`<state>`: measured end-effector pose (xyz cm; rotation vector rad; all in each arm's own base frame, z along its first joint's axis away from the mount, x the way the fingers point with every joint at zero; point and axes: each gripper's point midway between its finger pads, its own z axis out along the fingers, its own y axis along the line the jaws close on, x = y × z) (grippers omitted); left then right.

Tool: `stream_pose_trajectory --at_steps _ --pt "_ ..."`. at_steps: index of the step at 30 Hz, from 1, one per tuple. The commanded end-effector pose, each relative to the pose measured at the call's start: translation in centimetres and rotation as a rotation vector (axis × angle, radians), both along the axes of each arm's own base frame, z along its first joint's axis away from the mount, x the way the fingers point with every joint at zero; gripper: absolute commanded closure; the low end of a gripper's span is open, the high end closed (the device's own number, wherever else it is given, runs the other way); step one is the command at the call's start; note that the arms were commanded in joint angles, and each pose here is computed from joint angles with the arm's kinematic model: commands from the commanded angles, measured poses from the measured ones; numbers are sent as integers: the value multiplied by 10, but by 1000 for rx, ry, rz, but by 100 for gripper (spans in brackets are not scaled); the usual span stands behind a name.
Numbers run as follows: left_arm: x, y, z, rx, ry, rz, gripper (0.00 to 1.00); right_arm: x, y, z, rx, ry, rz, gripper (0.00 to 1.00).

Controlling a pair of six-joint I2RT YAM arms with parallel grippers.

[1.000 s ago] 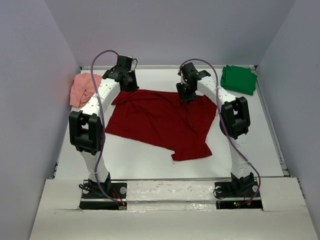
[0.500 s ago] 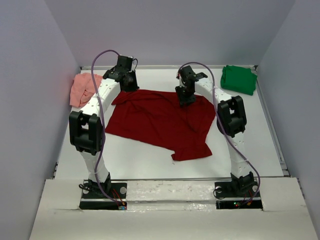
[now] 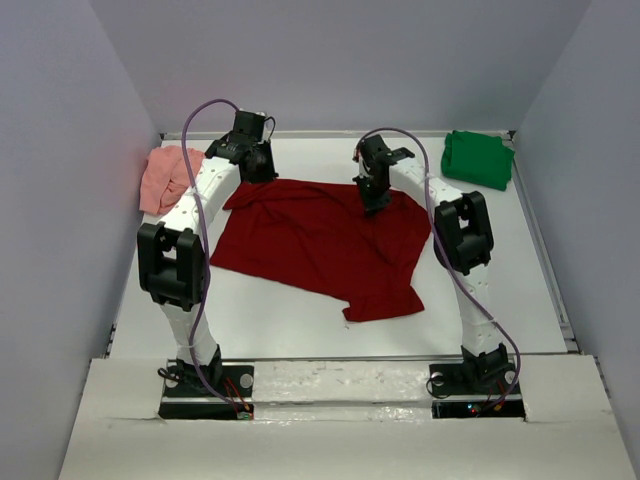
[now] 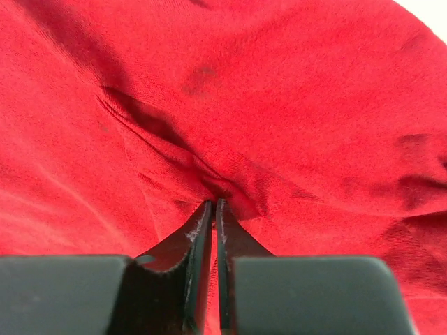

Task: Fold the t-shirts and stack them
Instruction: Fold the flattened tshirt in 1/3 of the way

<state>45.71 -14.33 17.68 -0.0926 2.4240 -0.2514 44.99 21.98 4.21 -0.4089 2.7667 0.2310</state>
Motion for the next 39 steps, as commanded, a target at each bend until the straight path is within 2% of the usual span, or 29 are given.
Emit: stream_pose_trajectory --at_steps 1,8,14,23,29,30,31,33,34,39 --pt "-2 -1 37 -15 -80 -14 85 0 5 29 47 -56 4 91" --pt "-6 -1 39 -17 -82 -15 85 -22 11 37 13 -73 -17 100" --pt "-9 0 40 -22 -79 -13 85 -51 13 65 -40 -120 -48 100" --pt "-16 0 41 -21 -79 -15 85 -103 17 72 -67 -80 -27 100" --pt "-17 -1 37 -18 -70 -16 85 -121 23 73 -51 -44 -7 100" --pt "-17 -1 37 -19 -70 -15 85 -123 23 68 -55 -32 -9 92" --pt "-16 -1 37 -17 -71 -19 85 -125 22 64 -58 -23 -10 68" --pt "-17 -2 36 -16 -69 -22 85 -126 22 59 -72 -26 -17 42" --pt "-16 -2 36 -17 -69 -20 85 -126 21 59 -72 -33 -24 33" --pt "-13 5 30 27 -65 4 85 -121 15 65 -106 -106 -98 33"
